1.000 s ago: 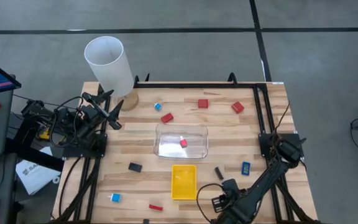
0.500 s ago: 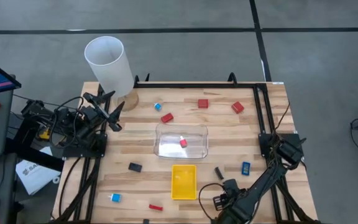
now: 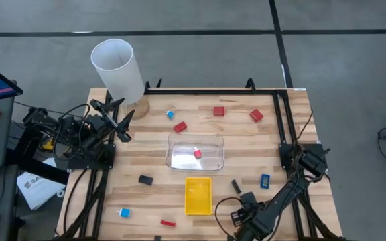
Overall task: Pick & Place Office items
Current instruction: Put the white charger adapter into the transparent bin
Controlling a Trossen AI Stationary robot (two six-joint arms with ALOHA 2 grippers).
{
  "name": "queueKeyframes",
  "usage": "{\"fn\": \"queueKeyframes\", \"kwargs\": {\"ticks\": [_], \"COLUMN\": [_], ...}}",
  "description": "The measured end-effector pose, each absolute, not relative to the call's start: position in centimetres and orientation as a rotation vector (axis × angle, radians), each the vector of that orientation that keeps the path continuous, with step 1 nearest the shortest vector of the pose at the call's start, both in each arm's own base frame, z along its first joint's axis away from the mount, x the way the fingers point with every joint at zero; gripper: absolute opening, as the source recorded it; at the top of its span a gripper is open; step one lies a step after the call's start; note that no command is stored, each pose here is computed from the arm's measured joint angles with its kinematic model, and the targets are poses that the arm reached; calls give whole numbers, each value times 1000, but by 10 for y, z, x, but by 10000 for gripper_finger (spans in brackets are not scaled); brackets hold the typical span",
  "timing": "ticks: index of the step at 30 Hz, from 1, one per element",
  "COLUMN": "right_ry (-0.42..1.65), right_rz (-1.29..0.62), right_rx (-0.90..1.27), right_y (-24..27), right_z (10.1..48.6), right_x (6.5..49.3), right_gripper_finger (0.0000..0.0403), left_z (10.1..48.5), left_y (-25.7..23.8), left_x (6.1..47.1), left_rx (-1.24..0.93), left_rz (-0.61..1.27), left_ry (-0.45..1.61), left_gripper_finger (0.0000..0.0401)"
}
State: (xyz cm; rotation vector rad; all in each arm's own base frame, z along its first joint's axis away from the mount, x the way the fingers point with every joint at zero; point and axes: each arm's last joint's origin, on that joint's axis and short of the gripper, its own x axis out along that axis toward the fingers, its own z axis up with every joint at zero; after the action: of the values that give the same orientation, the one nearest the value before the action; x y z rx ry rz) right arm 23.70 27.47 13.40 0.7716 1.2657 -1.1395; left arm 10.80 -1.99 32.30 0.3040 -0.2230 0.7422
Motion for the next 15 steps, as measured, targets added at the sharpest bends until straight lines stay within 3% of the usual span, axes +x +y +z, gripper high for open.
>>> {"fn": "queueKeyframes", "kwargs": {"ticks": [8, 15], "right_ry": [1271, 1250], "right_rz": [-1142, -1161], "right_rx": [732, 691], "right_y": [266, 261], "right_z": [135, 135], "right_x": [242, 243], "right_gripper_finger": [211, 161], "left_z": [323, 323], "left_y": [-20, -20], "left_x": [108, 108], "left_rx": [304, 304], "left_rz": [742, 742], "left_ry": [-223, -223], "left_gripper_finger": [253, 253]}}
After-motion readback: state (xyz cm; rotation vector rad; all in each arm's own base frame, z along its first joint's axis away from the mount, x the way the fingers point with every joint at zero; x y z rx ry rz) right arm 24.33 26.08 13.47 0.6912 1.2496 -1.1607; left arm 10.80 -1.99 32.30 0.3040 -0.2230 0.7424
